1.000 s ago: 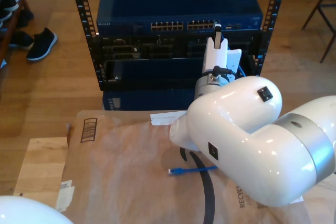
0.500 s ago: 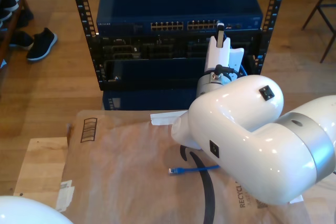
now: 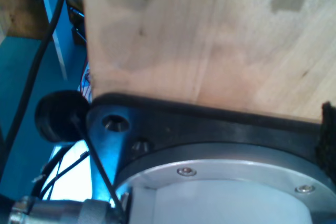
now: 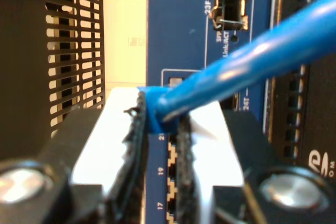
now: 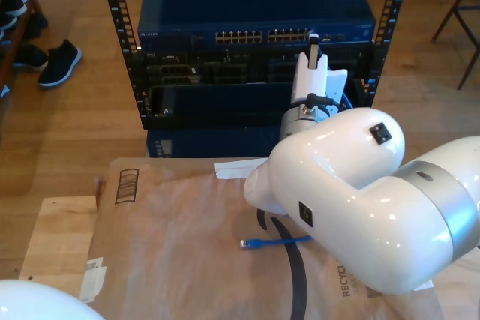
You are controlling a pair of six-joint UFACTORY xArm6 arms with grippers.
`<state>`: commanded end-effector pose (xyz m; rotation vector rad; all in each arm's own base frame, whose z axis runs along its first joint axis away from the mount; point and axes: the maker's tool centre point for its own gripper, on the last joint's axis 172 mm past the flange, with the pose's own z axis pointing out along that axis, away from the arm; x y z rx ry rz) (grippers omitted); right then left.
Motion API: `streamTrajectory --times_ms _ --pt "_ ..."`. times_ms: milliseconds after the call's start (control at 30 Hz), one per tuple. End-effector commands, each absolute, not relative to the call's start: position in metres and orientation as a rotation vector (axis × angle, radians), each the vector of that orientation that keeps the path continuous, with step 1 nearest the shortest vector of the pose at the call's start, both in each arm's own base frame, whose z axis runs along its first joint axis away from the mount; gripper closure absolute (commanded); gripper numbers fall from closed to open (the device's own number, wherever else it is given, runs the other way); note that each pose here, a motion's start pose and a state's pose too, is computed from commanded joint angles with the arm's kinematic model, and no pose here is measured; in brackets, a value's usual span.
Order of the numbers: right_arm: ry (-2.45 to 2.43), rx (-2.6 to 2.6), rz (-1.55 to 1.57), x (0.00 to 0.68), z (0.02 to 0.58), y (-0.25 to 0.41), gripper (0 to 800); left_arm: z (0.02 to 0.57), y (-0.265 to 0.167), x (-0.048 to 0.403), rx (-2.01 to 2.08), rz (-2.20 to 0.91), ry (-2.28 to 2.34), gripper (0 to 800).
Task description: Grab the cable and plug it in
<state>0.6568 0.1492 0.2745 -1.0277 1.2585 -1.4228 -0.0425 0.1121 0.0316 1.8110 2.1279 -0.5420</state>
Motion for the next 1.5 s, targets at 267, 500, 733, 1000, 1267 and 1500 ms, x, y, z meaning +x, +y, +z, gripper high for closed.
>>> streamTrajectory --times_ms 267,500,733,1000,1267,1500 --pt "1.26 -1.027 -1.422 0.6574 0.2743 0.1491 800 0.0316 0.112 -0.0427 1.809 -0.542 2.129 0" --pt "1.262 -1.031 -1.424 0.6579 0.2714 0.1475 800 0.0316 0.112 -0.0427 1.809 -0.542 2.129 0" --pt "1.263 -1.028 -1.425 0.6581 0.2719 0.1472 800 0.0316 0.112 -0.0427 1.809 -0.542 2.129 0" --pt "1.26 -1.027 -1.422 0.658 0.2732 0.1495 800 0.0316 0.1121 -0.0425 1.811 -0.542 2.128 0" --pt "1.261 -1.028 -1.421 0.6587 0.2721 0.1498 800 0.0316 0.112 -0.0427 1.809 -0.542 2.129 0" --pt "1.263 -1.028 -1.42 0.6597 0.2716 0.1492 800 0.0316 0.1121 -0.0425 1.811 -0.542 2.128 0"
